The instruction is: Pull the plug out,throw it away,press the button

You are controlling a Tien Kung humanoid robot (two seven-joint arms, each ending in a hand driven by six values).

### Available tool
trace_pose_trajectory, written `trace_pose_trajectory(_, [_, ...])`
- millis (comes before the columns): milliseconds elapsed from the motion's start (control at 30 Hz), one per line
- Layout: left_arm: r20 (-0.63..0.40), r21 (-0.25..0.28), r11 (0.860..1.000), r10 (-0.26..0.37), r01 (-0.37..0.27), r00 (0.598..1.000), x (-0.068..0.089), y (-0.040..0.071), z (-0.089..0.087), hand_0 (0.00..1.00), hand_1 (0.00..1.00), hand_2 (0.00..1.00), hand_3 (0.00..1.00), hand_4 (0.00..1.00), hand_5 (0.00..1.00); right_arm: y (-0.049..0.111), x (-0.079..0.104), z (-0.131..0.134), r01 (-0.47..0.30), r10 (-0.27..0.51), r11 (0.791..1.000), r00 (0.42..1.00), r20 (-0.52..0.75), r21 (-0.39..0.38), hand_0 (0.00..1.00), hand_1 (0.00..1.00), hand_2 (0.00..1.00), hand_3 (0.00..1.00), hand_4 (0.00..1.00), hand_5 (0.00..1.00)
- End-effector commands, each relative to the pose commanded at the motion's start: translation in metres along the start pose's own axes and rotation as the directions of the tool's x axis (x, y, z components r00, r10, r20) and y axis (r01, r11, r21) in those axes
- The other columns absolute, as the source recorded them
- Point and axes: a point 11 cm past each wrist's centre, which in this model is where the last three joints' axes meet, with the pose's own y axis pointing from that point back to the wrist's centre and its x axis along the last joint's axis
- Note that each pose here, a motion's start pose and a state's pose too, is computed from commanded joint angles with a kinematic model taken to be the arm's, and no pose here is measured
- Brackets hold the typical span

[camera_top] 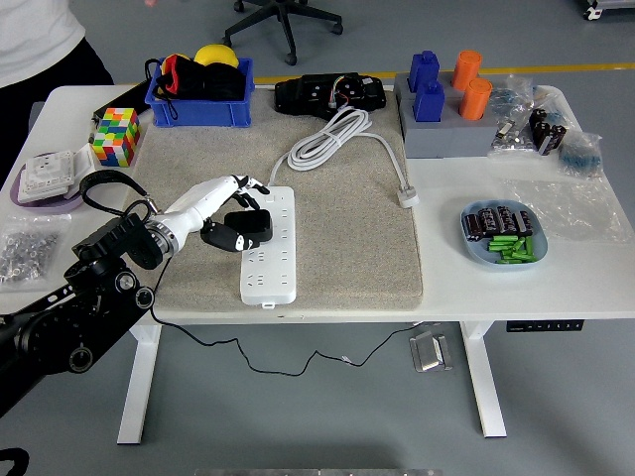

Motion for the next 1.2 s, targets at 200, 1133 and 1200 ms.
trace_pose_trajectory(200, [0.022, 0.007, 1.0, -0.016, 0.016, 1.0, -0.005, -0.003, 0.0, 0.711, 0.585, 0.537, 0.706, 0.871, 0.002, 0.0, 0.001, 0.0, -0.002, 0.002, 1.0, 1.0, -0.003, -0.001, 0.767, 0.729, 0.724, 0.713, 0.883, 0.658])
trace_pose_trajectory(1133, [-0.03, -0.027, 0.991, 0.131, -0.132, 0.991, 0.026, -0.001, 0.001, 0.6, 0.443, 0.443, 0.55, 0.652, 0.002, 0.0, -0.001, 0.003, 0.002, -0.002, 1.0, 1.0, 0.001, -0.004, 0.767, 0.729, 0.724, 0.713, 0.883, 0.658])
trace_pose_trajectory(1200, [-0.026, 0.011, 0.987, 0.161, -0.161, 0.987, 0.034, -0.001, -0.013, 0.6, 0.443, 0.443, 0.55, 0.652, 0.002, 0.0, -0.001, 0.002, 0.002, -0.002, 1.0, 1.0, 0.002, -0.004, 0.767, 0.729, 0.724, 0.713, 0.883, 0.658])
